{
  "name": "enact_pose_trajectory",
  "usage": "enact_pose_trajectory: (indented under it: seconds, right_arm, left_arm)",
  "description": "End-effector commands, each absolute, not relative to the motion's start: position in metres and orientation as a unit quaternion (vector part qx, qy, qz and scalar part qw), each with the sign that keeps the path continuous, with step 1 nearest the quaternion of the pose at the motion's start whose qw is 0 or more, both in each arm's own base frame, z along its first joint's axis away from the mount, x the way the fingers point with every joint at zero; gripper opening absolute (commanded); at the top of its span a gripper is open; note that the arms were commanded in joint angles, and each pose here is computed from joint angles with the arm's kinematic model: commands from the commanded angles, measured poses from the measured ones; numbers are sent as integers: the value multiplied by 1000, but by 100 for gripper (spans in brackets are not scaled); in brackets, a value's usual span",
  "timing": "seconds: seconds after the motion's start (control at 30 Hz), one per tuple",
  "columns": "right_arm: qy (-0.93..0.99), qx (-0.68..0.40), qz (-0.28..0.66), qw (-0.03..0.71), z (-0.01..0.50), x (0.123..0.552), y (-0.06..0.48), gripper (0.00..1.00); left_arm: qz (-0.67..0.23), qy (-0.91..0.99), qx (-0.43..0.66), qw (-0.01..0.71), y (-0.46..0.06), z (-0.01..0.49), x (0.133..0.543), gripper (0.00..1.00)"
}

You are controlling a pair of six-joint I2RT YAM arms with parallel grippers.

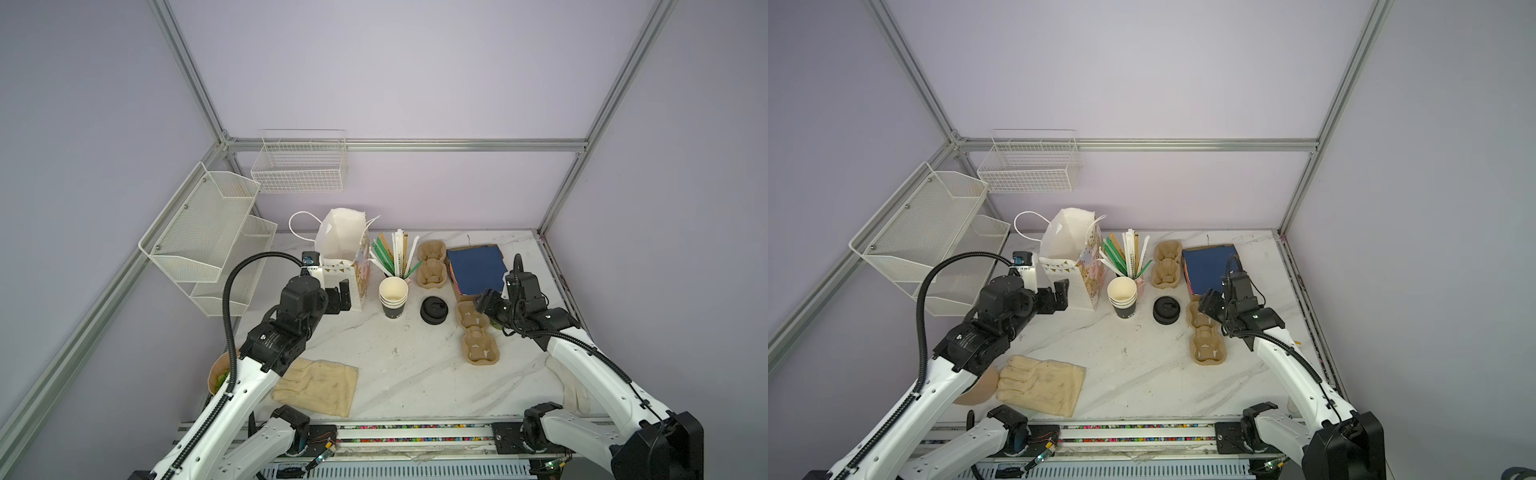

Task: Pack a coffee takeout order
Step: Place the cup tray at the middle-right of the table, then pick up the takeout bag from the top-left of the table.

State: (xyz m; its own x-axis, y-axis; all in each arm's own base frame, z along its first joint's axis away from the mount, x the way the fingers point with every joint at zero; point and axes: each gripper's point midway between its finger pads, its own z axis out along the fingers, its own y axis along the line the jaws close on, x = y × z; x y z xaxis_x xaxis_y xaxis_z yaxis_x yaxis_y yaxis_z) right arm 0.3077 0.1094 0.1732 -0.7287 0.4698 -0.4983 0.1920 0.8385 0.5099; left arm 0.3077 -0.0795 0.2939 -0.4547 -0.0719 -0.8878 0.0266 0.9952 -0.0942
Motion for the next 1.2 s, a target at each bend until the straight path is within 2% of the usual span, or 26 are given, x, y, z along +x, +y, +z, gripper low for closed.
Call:
enact_pose_trajectory:
  seconds: [0.0,0.2,0.4,0.7,1.0,1.17]
  right_arm:
    - [899,161,227,339,191,315,116,74]
    - [897,146,233,347,196,320,127,77]
    - [898,133,234,348,195,318,136,77]
    - [896,121,237,355,203,316,141,77]
    - [896,114,242,355,207,311,142,76]
    - [897,113,244,352,205,307,142,75]
  left_arm:
    - [-88,824,-49,558,-76,360,313,100]
    - [-117,817,-83,558,-63,393,331,100]
    - [-120,830,-104,535,-49,399,356,100]
    - [-76,859,-128,490,-24,378,396,100]
    - [-61,881,-128,452,-24,351,436,100]
    - [-47,890,-131,434,-22,336,452,94]
